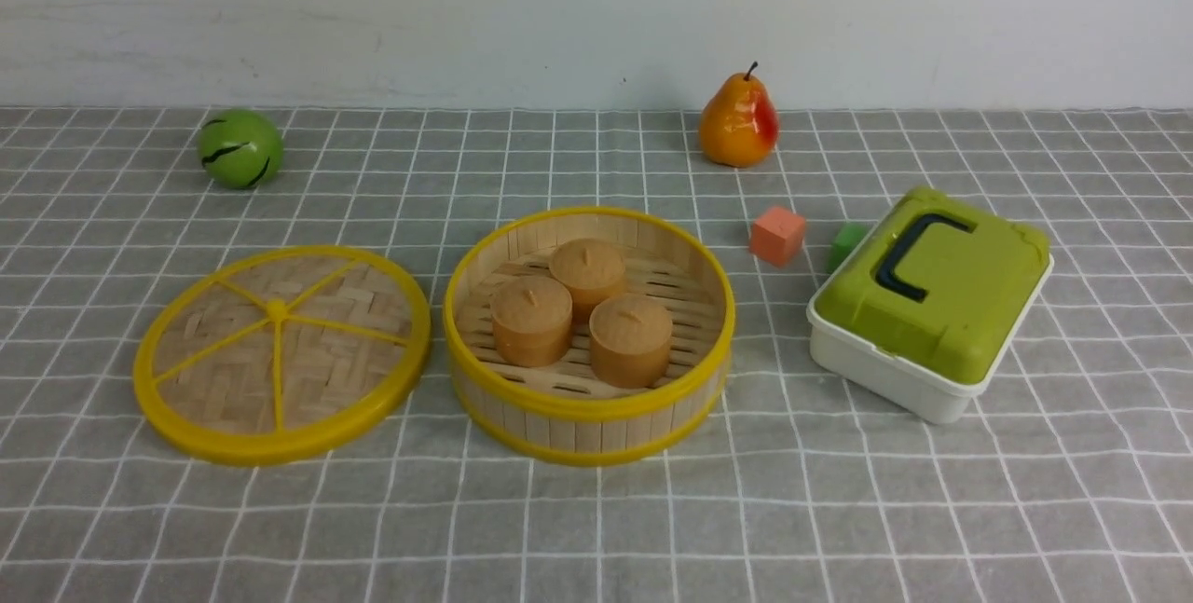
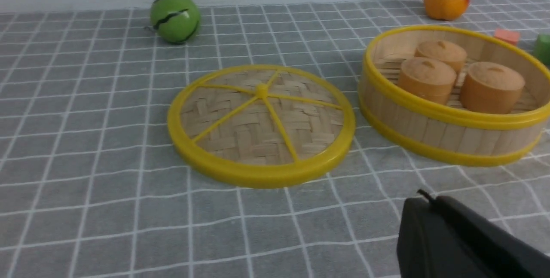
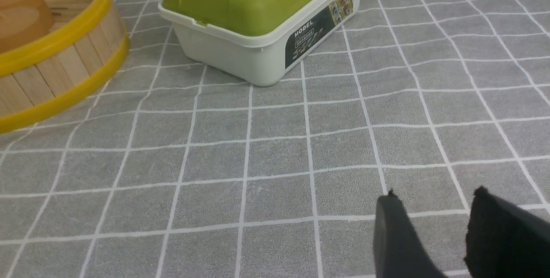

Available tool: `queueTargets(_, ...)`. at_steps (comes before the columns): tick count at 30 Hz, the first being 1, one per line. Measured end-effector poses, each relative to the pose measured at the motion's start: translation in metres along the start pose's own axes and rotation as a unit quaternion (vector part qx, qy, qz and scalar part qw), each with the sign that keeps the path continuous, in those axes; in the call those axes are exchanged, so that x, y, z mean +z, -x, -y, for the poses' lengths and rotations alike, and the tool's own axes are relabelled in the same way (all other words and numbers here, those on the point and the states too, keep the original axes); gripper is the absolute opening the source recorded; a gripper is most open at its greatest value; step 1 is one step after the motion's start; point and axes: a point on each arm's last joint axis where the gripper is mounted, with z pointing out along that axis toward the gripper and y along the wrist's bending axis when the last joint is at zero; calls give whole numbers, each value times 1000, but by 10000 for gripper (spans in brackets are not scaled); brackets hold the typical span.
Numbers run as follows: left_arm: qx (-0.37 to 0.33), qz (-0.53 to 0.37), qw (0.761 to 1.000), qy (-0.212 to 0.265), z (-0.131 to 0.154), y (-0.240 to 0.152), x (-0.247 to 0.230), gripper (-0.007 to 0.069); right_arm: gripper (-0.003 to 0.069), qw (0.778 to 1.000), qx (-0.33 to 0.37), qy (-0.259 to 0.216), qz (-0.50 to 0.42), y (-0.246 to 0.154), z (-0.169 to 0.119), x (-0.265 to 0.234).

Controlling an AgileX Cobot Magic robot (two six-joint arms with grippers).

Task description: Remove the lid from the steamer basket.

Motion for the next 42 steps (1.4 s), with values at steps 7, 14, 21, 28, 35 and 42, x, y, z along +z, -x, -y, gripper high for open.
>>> queueTargets(7, -60, 29, 997, 46, -12, -37, 24, -13, 227, 1000, 0, 0, 0, 0, 0, 0)
queueTargets(14, -99, -38, 993, 55, -15, -68, 32, -13, 236, 1000, 0, 0, 0, 0, 0, 0)
queueTargets(21, -55, -56, 997, 22, -11, -71, 32, -13, 240, 1000, 0, 0, 0, 0, 0, 0)
queueTargets(28, -33, -57, 998, 19, -10, -71, 32, -13, 241, 1000, 0, 0, 0, 0, 0, 0)
queueTargets(35, -25, -58, 998, 14, -9, -72, 32, -13, 241, 1000, 0, 0, 0, 0, 0, 0)
queueTargets(42, -25, -58, 998, 13, -9, -72, 32, -13, 241, 1000, 0, 0, 0, 0, 0, 0)
